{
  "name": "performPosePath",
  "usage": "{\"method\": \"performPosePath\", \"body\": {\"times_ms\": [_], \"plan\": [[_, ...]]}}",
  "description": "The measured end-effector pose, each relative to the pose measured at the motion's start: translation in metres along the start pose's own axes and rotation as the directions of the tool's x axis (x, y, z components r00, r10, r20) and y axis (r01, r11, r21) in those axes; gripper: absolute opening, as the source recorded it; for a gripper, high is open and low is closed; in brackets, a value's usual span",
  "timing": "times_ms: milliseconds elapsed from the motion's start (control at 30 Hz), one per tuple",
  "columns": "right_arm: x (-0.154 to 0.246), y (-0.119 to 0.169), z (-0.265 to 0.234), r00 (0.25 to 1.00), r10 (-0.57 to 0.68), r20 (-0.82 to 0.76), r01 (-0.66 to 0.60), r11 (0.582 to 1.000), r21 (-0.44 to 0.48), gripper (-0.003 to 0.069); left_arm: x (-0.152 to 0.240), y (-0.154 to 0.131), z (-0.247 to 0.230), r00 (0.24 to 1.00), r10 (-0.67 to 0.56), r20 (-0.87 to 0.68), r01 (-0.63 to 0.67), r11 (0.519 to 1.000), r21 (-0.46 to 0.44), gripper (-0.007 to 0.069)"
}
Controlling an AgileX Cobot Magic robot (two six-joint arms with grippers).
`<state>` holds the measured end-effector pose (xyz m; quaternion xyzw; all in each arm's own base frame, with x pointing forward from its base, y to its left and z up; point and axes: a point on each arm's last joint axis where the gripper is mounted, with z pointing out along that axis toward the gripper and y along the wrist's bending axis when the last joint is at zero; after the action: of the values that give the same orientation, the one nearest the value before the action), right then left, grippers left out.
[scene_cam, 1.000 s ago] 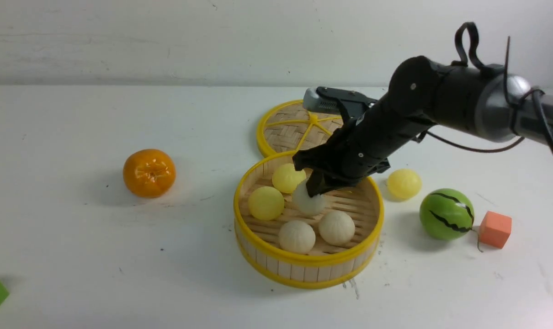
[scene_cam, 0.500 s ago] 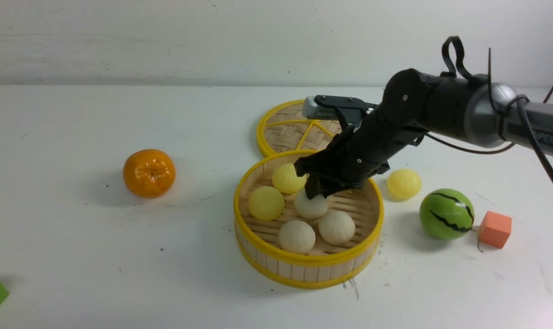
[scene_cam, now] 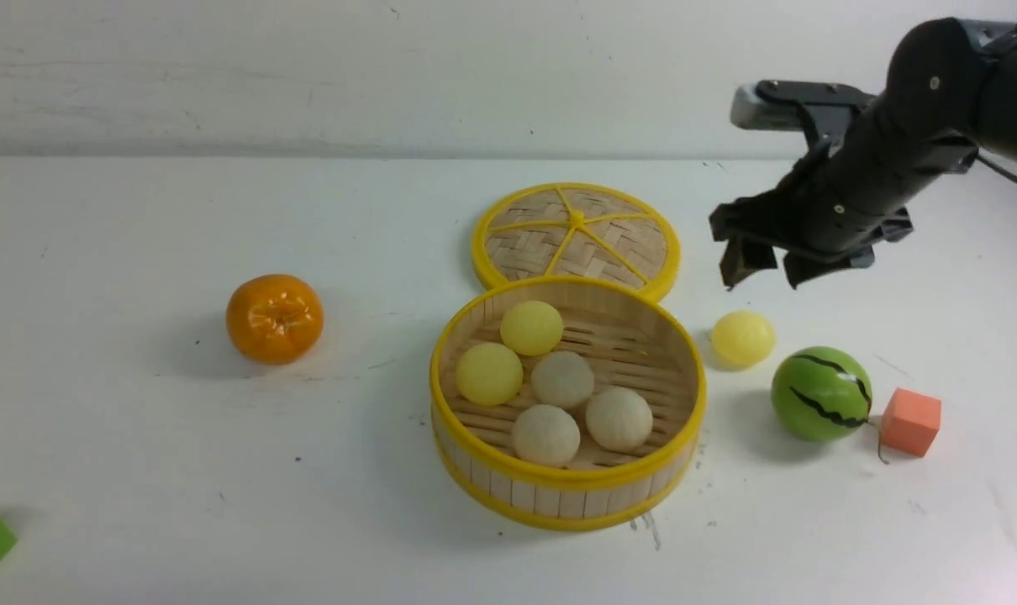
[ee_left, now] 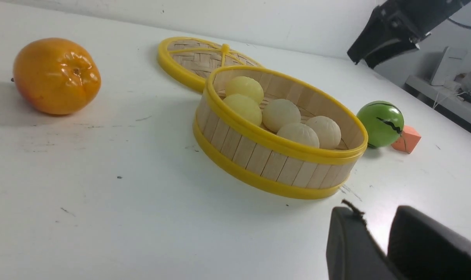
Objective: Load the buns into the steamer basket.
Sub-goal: Use the right arm to grab a steamed stuffed bun
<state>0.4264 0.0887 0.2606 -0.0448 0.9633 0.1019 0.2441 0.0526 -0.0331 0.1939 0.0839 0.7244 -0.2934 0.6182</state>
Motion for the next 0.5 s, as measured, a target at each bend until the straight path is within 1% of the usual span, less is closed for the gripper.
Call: {"method": "performPosePath", "body": {"times_ms": [33,67,100,233,300,500], "plan": [[0.001,-0.007,0.01,1.0,0.019,-0.016,-0.019,1.0,0.01,0.0417,0.0,0.0,0.0,1.0,0.0,0.0,0.0,1.0,0.0,0.0155],[0.001,-0.008,0.011,1.0,0.021,-0.017,-0.021,1.0,0.013,0.0411,0.0,0.0,0.0,1.0,0.0,0.0,0.0,1.0,0.0,0.0155],[0.002,-0.012,0.02,0.999,0.025,-0.026,-0.024,1.0,0.019,0.0368,0.0,0.0,0.0,1.0,0.0,0.0,0.0,1.0,0.0,0.0155],[0.002,-0.016,0.04,1.0,-0.005,-0.011,0.006,1.0,0.027,0.0291,0.0,0.0,0.0,1.0,0.0,0.0,0.0,1.0,0.0,0.016],[0.001,-0.017,0.048,1.0,-0.012,0.009,0.011,0.999,0.03,0.0277,0.0,0.0,0.0,1.0,0.0,0.0,0.0,1.0,0.0,0.0162],[-0.002,-0.02,0.062,0.999,-0.016,0.04,0.015,0.999,0.035,0.027,0.0,0.0,0.0,1.0,0.0,0.0,0.0,1.0,0.0,0.0162]]}}
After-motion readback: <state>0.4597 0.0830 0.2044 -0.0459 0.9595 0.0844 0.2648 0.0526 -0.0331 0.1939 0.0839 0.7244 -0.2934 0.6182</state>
